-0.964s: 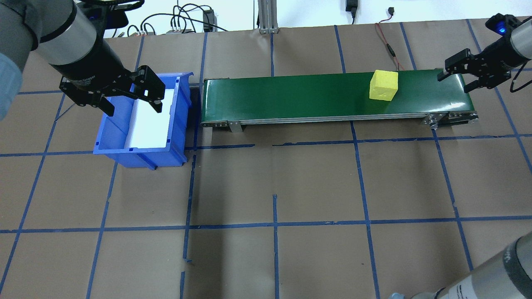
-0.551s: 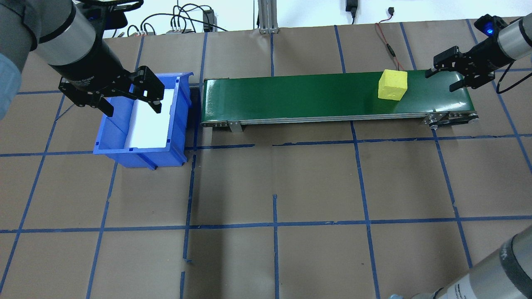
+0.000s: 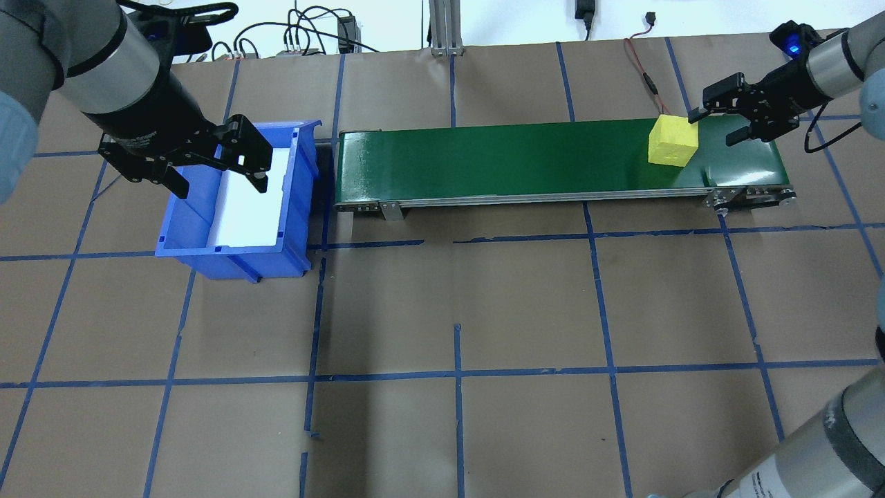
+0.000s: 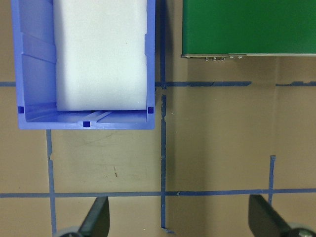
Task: Move block left to right into plate
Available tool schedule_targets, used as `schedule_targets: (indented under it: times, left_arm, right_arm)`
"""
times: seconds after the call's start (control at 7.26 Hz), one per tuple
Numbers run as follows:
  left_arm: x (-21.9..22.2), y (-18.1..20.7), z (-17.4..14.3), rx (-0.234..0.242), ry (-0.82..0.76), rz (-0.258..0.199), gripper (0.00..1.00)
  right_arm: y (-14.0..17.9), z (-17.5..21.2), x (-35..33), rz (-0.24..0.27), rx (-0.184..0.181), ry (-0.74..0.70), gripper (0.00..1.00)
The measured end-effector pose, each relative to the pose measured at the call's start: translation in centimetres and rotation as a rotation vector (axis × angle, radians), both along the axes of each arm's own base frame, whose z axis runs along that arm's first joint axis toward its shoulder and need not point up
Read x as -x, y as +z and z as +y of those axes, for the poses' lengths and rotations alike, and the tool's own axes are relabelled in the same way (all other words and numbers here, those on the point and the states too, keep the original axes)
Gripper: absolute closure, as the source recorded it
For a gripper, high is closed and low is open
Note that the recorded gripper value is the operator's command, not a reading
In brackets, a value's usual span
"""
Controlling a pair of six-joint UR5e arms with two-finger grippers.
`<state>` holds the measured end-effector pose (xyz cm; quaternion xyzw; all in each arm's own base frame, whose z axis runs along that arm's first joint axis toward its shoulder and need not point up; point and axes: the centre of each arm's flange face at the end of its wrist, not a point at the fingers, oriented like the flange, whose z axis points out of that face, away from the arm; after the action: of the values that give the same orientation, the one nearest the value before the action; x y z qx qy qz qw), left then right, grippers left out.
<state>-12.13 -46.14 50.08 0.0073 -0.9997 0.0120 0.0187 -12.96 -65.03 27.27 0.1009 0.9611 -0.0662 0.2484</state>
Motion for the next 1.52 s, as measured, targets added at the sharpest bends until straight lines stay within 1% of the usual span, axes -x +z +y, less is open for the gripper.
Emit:
schedule_targets:
  times: [0.55,0.69,0.83,0.96,1.1,1.24,1.38,1.52]
  left_arm:
    - [-0.1,0.0,0.0,-0.001,0.001,0.000,0.00]
    - [-0.1,0.0,0.0,-0.001,0.001,0.000,0.00]
    - [-0.1,0.0,0.0,-0.001,0.001,0.000,0.00]
    - [0.0,0.0,0.0,-0.001,0.001,0.000,0.00]
    - [0.0,0.0,0.0,-0.001,0.001,0.000,0.00]
    - [0.0,0.0,0.0,-0.001,0.001,0.000,0.00]
    - [0.0,0.0,0.0,-0.001,0.001,0.000,0.00]
    - [-0.1,0.0,0.0,-0.001,0.001,0.000,0.00]
  right_arm:
    - [-1.2,-0.4,-0.5,-0.006,-0.010,0.010,0.01]
    - [-1.8,-0.7,-0.4,-0.005,-0.007,0.009,0.02]
    - [-2.5,-1.0,-0.2,-0.004,-0.005,0.008,0.05]
    - [-2.9,-1.1,-0.2,-0.002,-0.008,0.006,0.28]
    - [-3.1,-1.1,-0.1,0.002,-0.012,0.004,0.42]
    - [-3.1,-1.1,0.0,0.009,-0.017,0.001,0.50]
    - [-3.0,-0.9,0.1,0.032,-0.032,-0.003,0.52]
    - [-2.4,-0.5,0.4,0.075,-0.052,-0.006,0.52]
